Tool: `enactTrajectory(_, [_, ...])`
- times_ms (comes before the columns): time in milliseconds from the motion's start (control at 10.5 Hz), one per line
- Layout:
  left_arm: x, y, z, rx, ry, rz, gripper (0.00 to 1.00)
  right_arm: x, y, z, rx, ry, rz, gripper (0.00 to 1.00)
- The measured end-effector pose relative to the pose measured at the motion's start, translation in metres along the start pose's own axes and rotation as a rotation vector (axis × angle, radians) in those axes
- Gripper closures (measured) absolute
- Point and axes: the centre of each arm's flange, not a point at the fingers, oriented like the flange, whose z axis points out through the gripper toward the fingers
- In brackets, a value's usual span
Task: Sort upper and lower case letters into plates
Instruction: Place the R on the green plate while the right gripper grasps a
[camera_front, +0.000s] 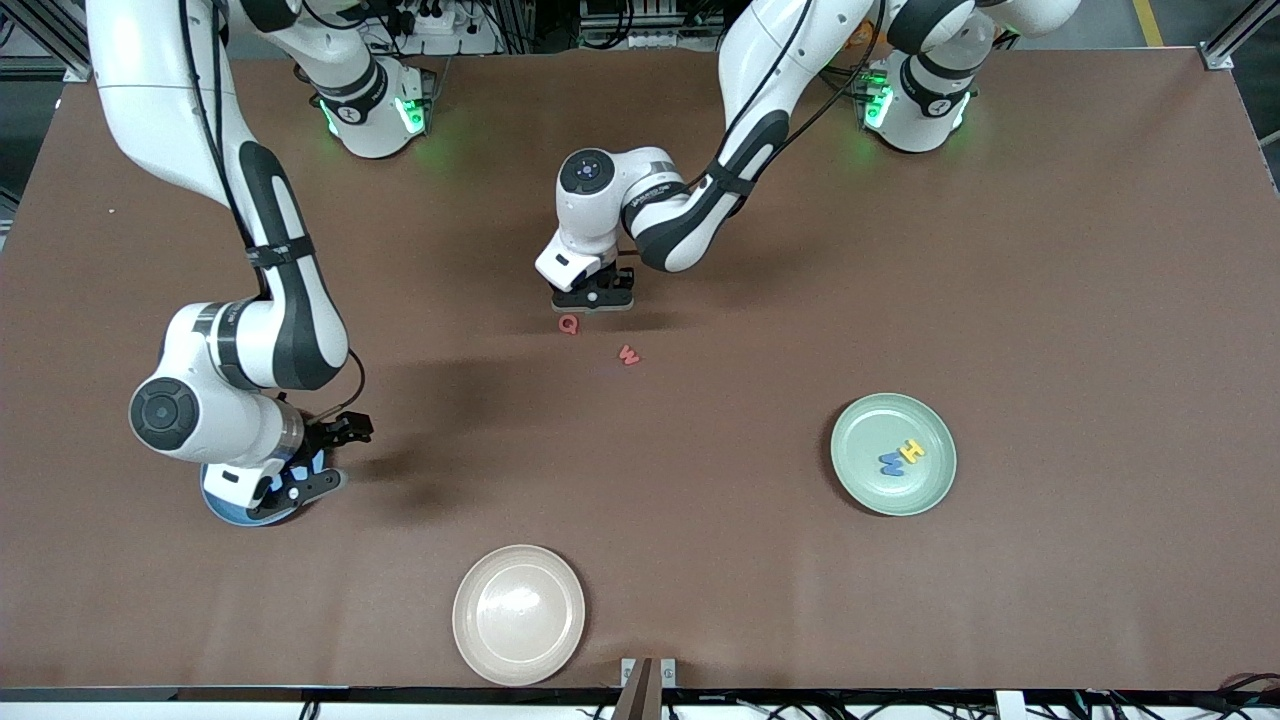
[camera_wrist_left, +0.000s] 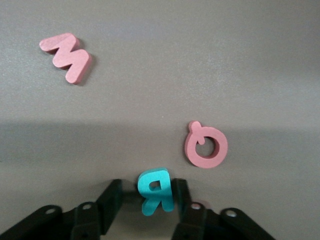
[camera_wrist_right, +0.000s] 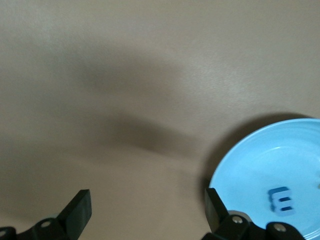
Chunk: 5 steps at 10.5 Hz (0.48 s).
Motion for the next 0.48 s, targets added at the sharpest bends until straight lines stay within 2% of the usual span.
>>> enactTrajectory(95, [0.0, 0.0, -0.001, 0.0, 0.001, 0.0, 0.67, 0.003, -0.015, 0.002, 0.0, -0.004, 0.028, 0.0])
enactTrajectory(190, [0.0, 0.002, -0.004, -0.004, 0.003, -0.002, 0.71, 0.004, -0.028, 0.004, -0.001, -0.008, 0.043, 0.0])
enactTrajectory(476, [-0.001, 0.001, -0.004, 0.026, -0.004, -0.004, 0.71, 0.004, -0.045, 0.009, 0.005, -0.019, 0.087, 0.0])
